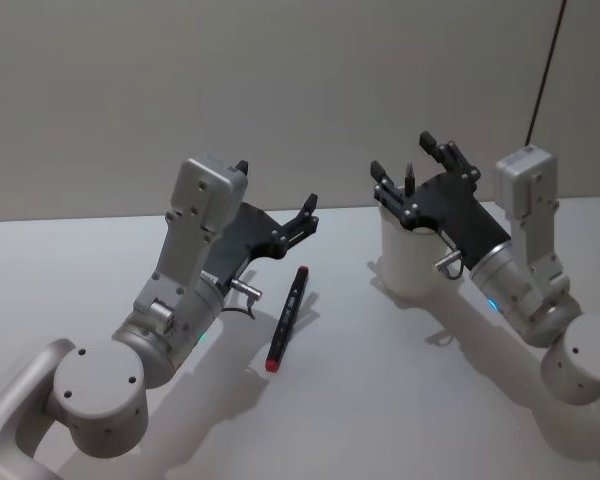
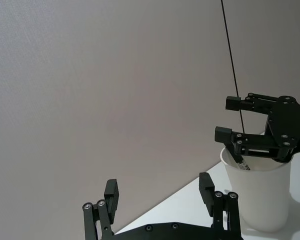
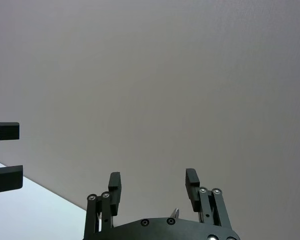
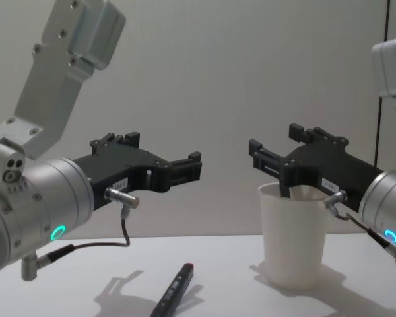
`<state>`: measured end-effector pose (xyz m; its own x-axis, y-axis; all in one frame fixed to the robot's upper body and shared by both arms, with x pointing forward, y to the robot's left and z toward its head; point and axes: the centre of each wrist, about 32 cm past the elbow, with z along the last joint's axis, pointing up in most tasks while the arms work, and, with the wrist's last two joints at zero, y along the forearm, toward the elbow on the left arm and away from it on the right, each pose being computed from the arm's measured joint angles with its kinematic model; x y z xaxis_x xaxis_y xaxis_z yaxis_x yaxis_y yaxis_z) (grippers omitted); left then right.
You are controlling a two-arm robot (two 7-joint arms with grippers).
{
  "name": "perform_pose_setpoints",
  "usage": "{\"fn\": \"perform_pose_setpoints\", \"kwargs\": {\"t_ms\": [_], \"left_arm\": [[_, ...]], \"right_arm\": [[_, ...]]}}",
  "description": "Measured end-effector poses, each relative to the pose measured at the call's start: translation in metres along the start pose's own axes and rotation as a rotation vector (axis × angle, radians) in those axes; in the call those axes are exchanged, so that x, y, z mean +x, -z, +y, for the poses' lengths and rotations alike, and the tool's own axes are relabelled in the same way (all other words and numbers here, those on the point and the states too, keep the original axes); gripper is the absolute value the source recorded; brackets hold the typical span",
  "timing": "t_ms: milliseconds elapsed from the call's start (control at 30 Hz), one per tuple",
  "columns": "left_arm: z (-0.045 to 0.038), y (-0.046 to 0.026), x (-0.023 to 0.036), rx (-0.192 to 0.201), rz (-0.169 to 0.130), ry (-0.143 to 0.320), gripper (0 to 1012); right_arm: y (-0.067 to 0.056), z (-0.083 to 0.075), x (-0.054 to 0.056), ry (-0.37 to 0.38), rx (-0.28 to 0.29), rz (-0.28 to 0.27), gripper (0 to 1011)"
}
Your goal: Place the pen into the pen holder.
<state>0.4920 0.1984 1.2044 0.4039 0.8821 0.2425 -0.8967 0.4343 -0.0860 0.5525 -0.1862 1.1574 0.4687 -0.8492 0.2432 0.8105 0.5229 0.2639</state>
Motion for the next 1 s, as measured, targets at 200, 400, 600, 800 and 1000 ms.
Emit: {"fn": "perform_pose_setpoints", "kwargs": {"t_ms": [200,400,600,800,1000], "left_arm": [[0.0,0.0,0.0,0.0,0.0,0.0,1001],[0.0,0.0,0.0,0.0,0.0,0.0,1001],[0.0,0.0,0.0,0.0,0.0,0.0,1001],[0.0,0.0,0.0,0.0,0.0,0.0,1001],[0.0,0.0,0.0,0.0,0.0,0.0,1001]], "right_arm": [[-0.003,-0.001,0.002,0.007,0.001,0.007,937],[-0.013,-0.008,0.01,0.034,-0.001,0.027,1001],[-0.024,-0.019,0.016,0.084,-0.021,0.049,1001],[-0.029,-0.025,0.018,0.106,-0.033,0.059,1001],[-0.03,-0.031,0.017,0.116,-0.046,0.067,1001]]}}
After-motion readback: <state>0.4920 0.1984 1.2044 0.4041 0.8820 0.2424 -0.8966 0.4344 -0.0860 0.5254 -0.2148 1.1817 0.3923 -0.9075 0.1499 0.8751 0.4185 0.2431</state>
